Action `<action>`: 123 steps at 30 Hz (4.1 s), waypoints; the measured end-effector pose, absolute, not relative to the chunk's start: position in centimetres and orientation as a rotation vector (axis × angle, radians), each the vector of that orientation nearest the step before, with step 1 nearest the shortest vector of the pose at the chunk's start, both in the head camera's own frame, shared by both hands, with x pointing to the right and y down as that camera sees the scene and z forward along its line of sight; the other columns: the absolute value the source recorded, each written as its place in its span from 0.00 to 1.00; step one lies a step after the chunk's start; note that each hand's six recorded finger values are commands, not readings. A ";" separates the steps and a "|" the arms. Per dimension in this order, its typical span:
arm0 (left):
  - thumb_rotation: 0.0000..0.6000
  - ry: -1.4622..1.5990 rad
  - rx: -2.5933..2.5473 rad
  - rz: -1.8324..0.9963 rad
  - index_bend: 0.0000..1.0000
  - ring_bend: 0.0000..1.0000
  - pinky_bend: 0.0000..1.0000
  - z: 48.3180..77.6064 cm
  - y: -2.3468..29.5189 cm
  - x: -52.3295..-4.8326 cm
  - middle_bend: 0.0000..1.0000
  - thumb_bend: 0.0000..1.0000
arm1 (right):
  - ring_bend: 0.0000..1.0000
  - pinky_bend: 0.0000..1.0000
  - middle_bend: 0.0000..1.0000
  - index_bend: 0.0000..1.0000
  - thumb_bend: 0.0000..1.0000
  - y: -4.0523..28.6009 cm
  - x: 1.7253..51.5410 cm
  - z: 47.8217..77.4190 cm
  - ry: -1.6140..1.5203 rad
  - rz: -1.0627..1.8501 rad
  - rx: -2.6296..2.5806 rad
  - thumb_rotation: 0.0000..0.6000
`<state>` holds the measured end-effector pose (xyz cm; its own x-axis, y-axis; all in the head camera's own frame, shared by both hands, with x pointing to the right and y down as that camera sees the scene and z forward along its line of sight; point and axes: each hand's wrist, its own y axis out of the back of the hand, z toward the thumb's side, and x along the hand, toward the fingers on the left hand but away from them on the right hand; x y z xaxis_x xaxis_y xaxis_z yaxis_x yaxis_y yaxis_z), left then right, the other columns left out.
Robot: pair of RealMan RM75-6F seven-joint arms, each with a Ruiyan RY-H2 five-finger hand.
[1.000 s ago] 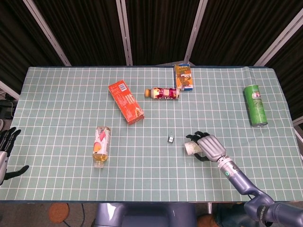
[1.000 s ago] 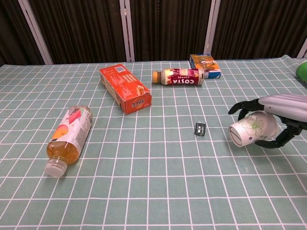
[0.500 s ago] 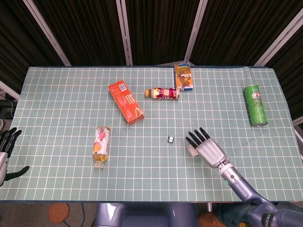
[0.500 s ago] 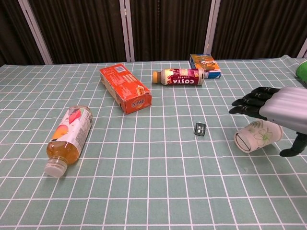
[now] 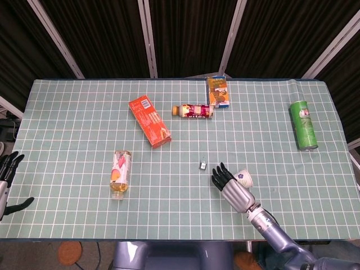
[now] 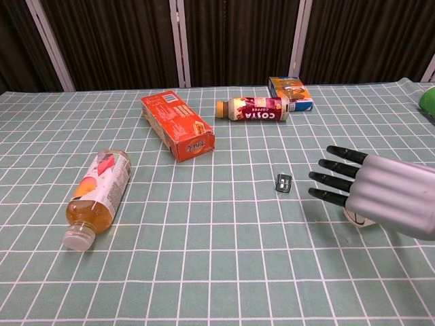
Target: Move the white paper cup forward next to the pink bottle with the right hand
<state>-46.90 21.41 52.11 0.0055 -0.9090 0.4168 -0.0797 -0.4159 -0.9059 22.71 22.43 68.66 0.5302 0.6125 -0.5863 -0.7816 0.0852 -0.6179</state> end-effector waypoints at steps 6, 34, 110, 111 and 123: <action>1.00 1.042 -1.576 -1.494 0.00 0.00 0.00 52.2 21.4 -46.9 0.00 0.00 | 0.00 0.13 0.08 0.00 0.06 22.9 23.0 69.7 0.242 1.088 -1.012 1.00; 1.00 1.035 -1.579 -1.504 0.00 0.00 0.00 52.5 21.4 -46.9 0.00 0.00 | 0.26 0.45 0.40 0.23 0.30 20.9 22.5 69.0 0.029 1.057 -1.187 1.00; 1.00 1.053 -1.577 -1.531 0.00 0.00 0.00 52.8 20.8 -47.6 0.00 0.00 | 0.04 0.15 0.18 0.07 0.18 13.1 17.4 67.9 -0.938 1.199 -2.048 1.00; 1.00 1.054 -1.577 -1.531 0.00 0.00 0.00 52.7 20.8 -47.6 0.00 0.00 | 0.04 0.14 0.18 0.07 0.18 13.0 17.7 67.4 -0.940 1.190 -2.044 1.00; 1.00 1.058 -1.529 -1.503 0.00 0.00 0.00 52.1 20.8 -47.7 0.00 0.00 | 0.00 0.00 0.00 0.00 0.00 13.6 28.0 61.0 -0.865 1.196 -1.823 1.00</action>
<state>-47.70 20.82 52.09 -0.0232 -0.9186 0.3944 -0.0614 -0.3925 -0.9177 27.96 13.59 60.95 0.3272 0.8515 -0.4098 0.1230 -0.4683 -0.8750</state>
